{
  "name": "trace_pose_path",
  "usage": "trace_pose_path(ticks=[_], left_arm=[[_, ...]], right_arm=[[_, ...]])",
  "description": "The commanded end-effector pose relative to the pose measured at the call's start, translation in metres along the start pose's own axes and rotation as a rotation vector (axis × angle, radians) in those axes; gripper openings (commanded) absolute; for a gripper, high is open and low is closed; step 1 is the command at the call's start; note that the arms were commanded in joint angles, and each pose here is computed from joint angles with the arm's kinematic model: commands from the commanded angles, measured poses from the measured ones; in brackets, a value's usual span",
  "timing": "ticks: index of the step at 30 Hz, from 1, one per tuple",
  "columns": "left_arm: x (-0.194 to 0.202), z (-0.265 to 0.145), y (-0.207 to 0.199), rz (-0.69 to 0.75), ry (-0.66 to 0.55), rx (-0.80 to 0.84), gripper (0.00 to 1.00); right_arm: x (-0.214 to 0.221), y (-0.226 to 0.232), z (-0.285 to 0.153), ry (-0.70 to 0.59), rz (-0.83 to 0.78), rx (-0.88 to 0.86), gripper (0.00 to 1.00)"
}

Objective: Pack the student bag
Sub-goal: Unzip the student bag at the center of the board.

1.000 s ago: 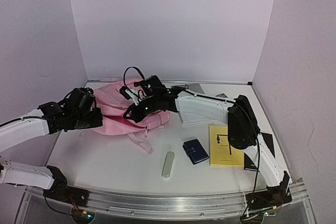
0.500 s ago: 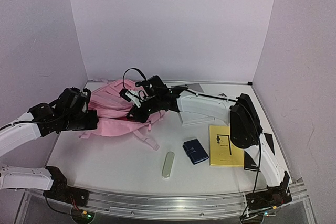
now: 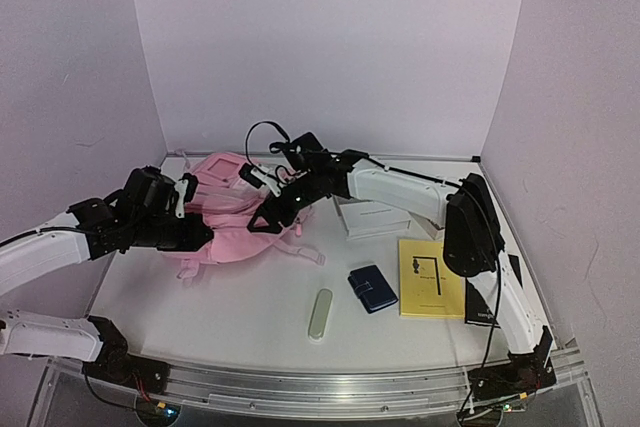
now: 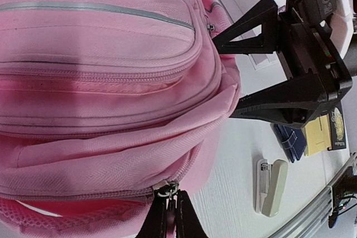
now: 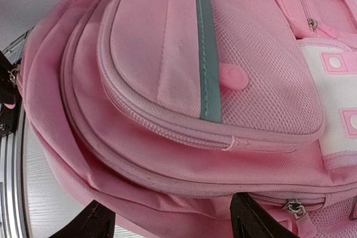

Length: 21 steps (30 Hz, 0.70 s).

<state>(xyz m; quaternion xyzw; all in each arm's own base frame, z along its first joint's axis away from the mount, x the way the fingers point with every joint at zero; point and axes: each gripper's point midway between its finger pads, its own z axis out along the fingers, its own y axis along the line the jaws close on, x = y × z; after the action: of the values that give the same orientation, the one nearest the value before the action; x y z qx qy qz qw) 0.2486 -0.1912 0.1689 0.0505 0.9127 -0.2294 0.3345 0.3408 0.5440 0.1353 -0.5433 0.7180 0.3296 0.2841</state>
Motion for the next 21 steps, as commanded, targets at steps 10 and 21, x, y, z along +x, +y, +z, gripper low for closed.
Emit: trace_pose_path(ticks=[10,21], left_arm=[[-0.032,-0.010,-0.039,0.028,-0.093,0.168,0.00],[-0.035,-0.028,0.007,-0.053,-0.155,-0.070,0.00]], right_arm=[[-0.067,0.053,0.000,-0.105,-0.302,0.093,0.54],[-0.037,0.018,-0.003,-0.010,-0.332,0.239,0.00]])
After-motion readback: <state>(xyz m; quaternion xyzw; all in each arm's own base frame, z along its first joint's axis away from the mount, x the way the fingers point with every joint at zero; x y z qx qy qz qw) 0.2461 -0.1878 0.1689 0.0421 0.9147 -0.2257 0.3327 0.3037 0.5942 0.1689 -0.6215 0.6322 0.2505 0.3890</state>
